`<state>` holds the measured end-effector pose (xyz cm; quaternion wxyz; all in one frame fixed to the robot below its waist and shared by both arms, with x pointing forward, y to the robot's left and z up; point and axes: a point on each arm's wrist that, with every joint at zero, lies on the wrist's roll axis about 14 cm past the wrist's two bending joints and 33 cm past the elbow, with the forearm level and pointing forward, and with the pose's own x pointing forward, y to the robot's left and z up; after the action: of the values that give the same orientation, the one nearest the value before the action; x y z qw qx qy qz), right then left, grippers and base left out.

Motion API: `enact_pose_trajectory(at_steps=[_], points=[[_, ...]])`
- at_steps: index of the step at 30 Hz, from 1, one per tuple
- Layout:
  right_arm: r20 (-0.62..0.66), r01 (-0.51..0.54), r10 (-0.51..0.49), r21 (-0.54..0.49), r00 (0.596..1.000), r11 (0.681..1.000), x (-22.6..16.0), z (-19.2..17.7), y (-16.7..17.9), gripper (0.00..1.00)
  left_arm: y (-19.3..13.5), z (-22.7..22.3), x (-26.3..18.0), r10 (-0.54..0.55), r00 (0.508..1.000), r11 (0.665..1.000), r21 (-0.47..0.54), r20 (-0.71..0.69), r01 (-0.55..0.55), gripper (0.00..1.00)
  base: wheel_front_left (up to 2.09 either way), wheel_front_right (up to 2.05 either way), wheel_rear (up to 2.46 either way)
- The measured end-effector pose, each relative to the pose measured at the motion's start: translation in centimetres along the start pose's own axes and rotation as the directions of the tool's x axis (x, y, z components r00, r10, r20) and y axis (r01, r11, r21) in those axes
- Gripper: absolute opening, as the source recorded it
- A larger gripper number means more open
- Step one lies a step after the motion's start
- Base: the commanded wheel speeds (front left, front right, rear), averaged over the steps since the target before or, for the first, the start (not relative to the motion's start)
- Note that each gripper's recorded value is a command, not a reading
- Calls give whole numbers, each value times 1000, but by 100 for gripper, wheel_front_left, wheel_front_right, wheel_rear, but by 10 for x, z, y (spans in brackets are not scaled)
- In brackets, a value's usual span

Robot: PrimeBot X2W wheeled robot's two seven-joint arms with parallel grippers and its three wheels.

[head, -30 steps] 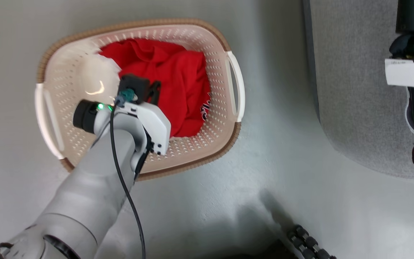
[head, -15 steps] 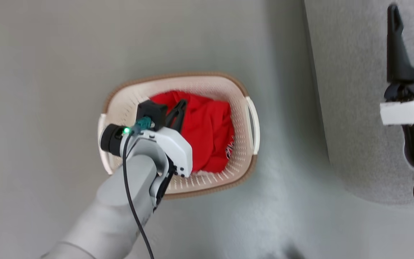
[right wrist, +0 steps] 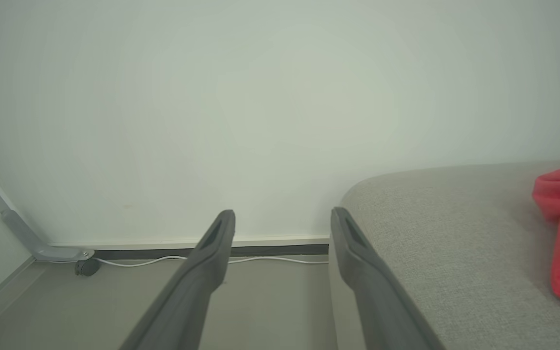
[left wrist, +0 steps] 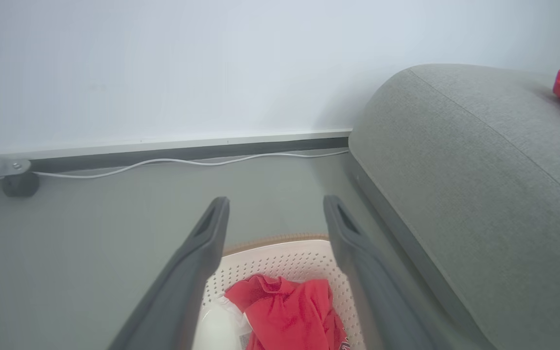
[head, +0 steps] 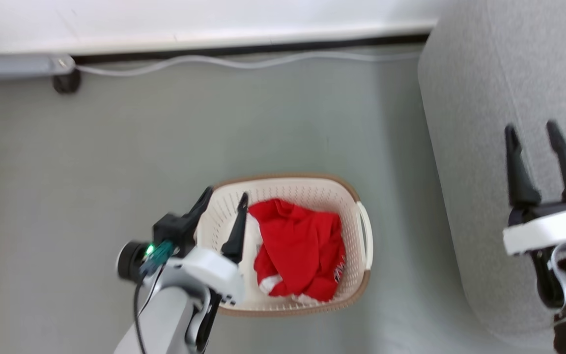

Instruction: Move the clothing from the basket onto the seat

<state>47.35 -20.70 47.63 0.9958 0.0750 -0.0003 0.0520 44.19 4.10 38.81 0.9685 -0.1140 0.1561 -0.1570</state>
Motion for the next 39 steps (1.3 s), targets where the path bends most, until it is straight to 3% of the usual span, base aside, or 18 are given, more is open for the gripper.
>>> enact_pose_trajectory(at_steps=[17,39], points=[[18,-25,24,27,1000,999,-57,12,35,100,61,62,-97,229,943,970,20,240,-240,100,0,0,0],[15,3,-3,32,1000,999,-80,9,36,100,69,57,-127,248,935,965,17,252,-260,100,0,0,0]])
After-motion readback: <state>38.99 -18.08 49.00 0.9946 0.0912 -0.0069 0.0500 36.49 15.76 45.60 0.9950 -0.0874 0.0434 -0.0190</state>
